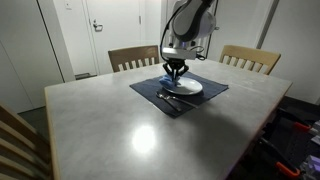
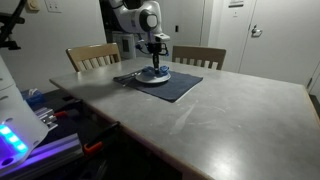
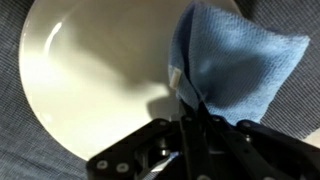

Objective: Wipe the white plate with the blue towel

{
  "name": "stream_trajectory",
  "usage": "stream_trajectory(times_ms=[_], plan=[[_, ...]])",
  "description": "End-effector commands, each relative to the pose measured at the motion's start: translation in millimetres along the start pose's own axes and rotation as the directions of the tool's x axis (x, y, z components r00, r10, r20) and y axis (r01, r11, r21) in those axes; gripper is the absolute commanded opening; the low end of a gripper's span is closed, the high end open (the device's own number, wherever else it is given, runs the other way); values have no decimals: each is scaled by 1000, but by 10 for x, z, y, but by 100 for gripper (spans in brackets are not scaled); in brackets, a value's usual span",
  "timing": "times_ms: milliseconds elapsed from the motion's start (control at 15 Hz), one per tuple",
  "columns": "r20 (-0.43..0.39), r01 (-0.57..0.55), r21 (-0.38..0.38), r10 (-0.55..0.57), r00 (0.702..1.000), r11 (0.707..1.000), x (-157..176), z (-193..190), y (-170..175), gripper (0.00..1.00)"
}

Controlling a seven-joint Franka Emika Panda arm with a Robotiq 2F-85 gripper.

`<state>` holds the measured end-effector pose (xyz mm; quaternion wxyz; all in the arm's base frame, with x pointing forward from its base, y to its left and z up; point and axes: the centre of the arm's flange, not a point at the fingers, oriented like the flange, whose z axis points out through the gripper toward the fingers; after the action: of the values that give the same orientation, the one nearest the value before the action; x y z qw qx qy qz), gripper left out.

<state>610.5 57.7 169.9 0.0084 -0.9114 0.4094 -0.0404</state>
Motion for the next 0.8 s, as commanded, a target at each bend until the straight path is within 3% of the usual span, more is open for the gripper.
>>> stream_trajectory(times_ms=[0, 400, 733], plan=[[80, 7, 102, -15, 997, 995, -12, 25, 39, 2], [254, 15, 147, -52, 966, 989, -48, 14, 237, 2], [361, 36, 113, -75, 930, 993, -111, 65, 414, 2]])
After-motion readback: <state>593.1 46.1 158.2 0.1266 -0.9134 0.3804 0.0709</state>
